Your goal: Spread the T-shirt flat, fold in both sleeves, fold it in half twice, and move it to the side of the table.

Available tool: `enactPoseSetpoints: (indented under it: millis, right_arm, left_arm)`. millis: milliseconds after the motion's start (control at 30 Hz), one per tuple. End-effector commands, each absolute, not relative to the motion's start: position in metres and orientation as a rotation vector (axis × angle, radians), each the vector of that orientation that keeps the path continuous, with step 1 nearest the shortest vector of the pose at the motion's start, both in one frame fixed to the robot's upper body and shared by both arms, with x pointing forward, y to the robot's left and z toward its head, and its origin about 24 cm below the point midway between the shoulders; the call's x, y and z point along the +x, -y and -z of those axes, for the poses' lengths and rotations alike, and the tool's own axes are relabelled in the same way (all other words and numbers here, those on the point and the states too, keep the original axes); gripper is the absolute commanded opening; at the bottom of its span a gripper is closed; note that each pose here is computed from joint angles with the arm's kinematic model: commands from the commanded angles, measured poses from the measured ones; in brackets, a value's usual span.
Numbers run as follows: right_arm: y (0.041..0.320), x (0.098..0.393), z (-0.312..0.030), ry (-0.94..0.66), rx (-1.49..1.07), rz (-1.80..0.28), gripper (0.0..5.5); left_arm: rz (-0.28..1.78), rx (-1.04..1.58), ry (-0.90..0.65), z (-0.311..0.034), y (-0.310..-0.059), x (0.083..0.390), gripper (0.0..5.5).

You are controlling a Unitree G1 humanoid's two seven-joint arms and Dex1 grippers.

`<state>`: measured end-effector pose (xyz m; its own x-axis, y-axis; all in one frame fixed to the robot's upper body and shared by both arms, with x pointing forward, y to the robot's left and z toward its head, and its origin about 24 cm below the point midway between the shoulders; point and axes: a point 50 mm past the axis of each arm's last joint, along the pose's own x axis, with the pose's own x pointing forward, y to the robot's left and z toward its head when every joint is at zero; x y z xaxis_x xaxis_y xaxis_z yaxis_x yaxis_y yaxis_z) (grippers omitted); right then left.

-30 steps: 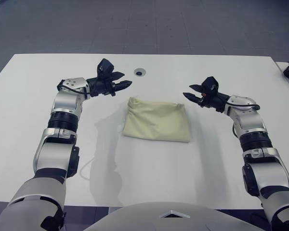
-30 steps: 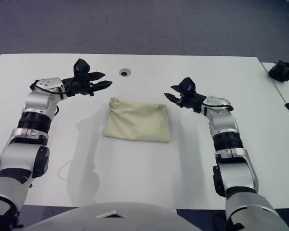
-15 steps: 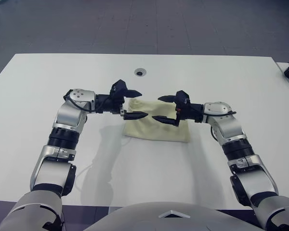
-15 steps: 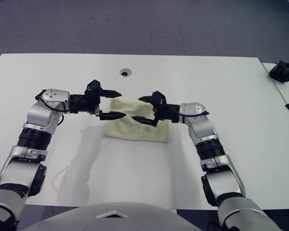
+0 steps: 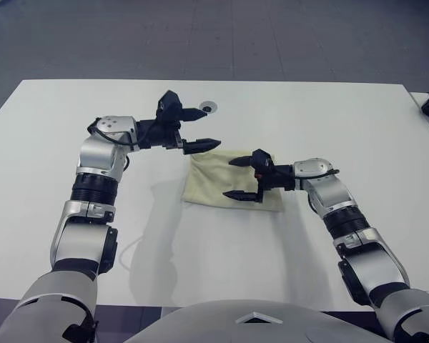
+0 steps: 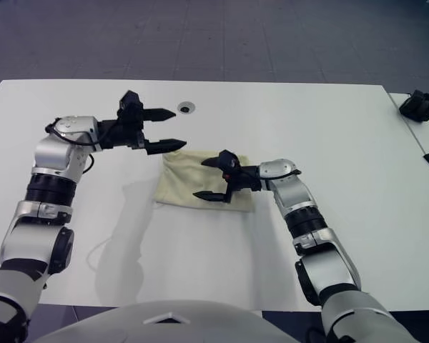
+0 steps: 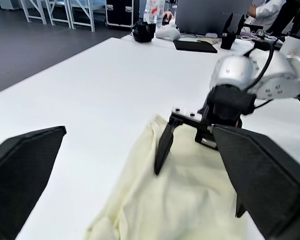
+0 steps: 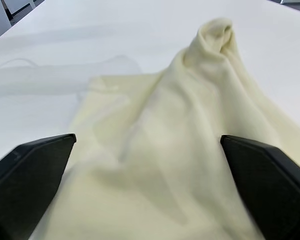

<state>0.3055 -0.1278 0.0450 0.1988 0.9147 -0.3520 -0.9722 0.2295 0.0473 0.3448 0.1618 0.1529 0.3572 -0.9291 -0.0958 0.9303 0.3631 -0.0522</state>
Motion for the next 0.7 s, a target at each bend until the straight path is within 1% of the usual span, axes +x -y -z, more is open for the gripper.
enactPoseSetpoints:
  millis: [33, 100, 167, 233, 333, 400, 433, 467, 533, 633, 700]
  right_arm:
    - [0.149, 0.302, -0.012, -0.465, -0.191, -1.220, 5.39]
    - [0.174, 0.295, 0.012, -0.539, -0.169, -1.052, 5.39]
    - [0.212, 0.285, 0.033, -0.594, -0.183, -0.772, 5.39]
    - [0.252, 0.267, 0.047, -0.642, -0.216, -0.512, 5.39]
    - [0.315, 0.224, 0.063, -0.750, -0.190, -0.078, 5.39]
    - [0.337, 0.197, 0.071, -0.803, -0.122, 0.136, 5.39]
    - [0.341, 0.183, 0.077, -0.825, -0.065, 0.214, 5.39]
    - [0.340, 0.171, 0.084, -0.840, -0.010, 0.253, 5.39]
    - [0.329, 0.149, 0.095, -0.860, 0.062, 0.283, 5.39]
    - [0.316, 0.132, 0.101, -0.889, 0.102, 0.295, 5.39]
    - [0.315, 0.130, 0.095, -0.880, 0.096, 0.319, 5.39]
  left_arm:
    - [1.112, -0.071, -0.027, -0.179, -0.177, 0.353, 5.40]
    - [1.061, -0.085, 0.008, -0.188, -0.186, 0.353, 5.40]
    - [1.034, -0.084, 0.026, -0.190, -0.189, 0.348, 5.40]
    - [1.009, -0.080, 0.033, -0.186, -0.190, 0.338, 5.40]
    - [0.929, -0.081, 0.021, -0.170, -0.178, 0.319, 5.40]
    - [0.823, -0.080, -0.012, -0.157, -0.173, 0.310, 5.40]
    - [0.740, -0.093, -0.037, -0.150, -0.171, 0.308, 5.40]
    - [0.637, -0.112, -0.057, -0.142, -0.172, 0.306, 5.40]
    - [0.454, -0.119, -0.106, -0.127, -0.176, 0.302, 5.40]
    - [0.312, -0.110, -0.138, -0.115, -0.183, 0.292, 5.40]
    - [0.270, -0.093, -0.143, -0.113, -0.186, 0.287, 5.40]
